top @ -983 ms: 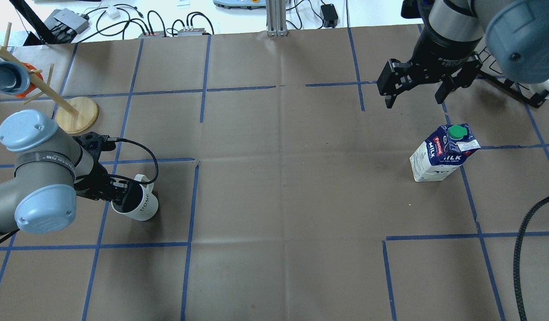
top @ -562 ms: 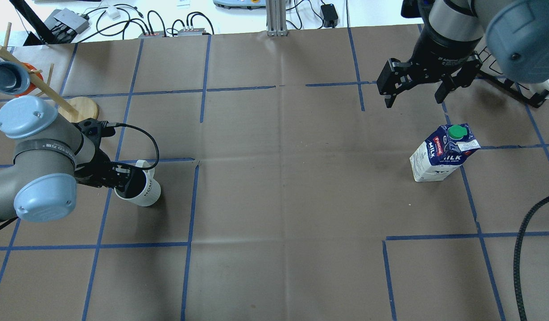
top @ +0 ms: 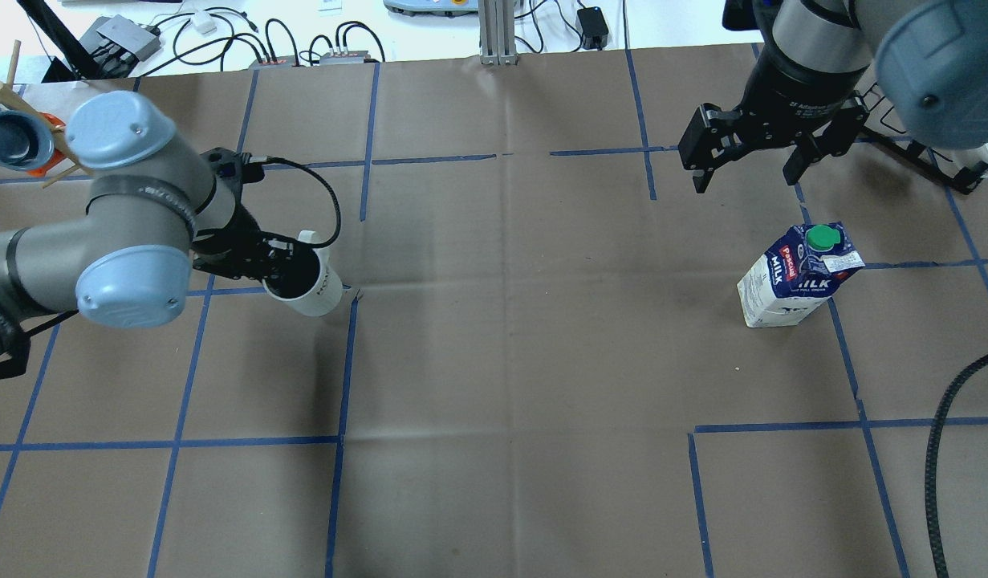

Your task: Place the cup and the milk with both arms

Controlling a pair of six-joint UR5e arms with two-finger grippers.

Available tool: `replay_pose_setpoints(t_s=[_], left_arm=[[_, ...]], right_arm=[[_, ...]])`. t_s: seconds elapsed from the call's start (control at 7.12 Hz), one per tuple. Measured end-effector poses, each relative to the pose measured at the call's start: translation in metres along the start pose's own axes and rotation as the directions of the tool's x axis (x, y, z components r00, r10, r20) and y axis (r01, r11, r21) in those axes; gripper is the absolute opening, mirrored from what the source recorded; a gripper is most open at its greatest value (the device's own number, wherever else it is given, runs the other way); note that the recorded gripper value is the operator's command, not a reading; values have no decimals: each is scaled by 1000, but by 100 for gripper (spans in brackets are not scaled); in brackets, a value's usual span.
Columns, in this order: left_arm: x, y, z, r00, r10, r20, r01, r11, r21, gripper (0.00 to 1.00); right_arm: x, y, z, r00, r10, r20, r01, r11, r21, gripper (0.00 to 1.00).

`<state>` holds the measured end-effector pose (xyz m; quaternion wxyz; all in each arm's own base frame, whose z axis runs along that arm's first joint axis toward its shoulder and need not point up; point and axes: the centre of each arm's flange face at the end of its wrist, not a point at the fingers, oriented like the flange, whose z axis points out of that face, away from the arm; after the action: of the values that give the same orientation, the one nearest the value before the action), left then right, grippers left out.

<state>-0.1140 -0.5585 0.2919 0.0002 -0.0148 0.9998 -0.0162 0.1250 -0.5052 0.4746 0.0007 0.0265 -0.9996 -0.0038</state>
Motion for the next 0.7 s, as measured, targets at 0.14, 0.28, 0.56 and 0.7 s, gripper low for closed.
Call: replay_pose_setpoints(t_s=[0.14, 0.28, 0.56, 0.7], left_arm=[[30, -31, 4, 1000, 1, -4, -1, 1000, 8, 0], [57, -58, 11, 1000, -5, -6, 5, 1000, 17, 0], [96, -102, 29, 999, -20, -27, 21, 1000, 19, 0], [113, -114, 29, 998, -49, -45, 49, 999, 4, 0]], right_arm=[[0, 0, 0, 1000, 0, 0, 0, 1000, 3, 100], [1, -1, 1, 1000, 0, -1, 0, 1000, 4, 100], [2, -1, 1, 1000, 3, -1, -3, 1000, 5, 100], [2, -1, 0, 1000, 3, 0, -3, 1000, 7, 100]])
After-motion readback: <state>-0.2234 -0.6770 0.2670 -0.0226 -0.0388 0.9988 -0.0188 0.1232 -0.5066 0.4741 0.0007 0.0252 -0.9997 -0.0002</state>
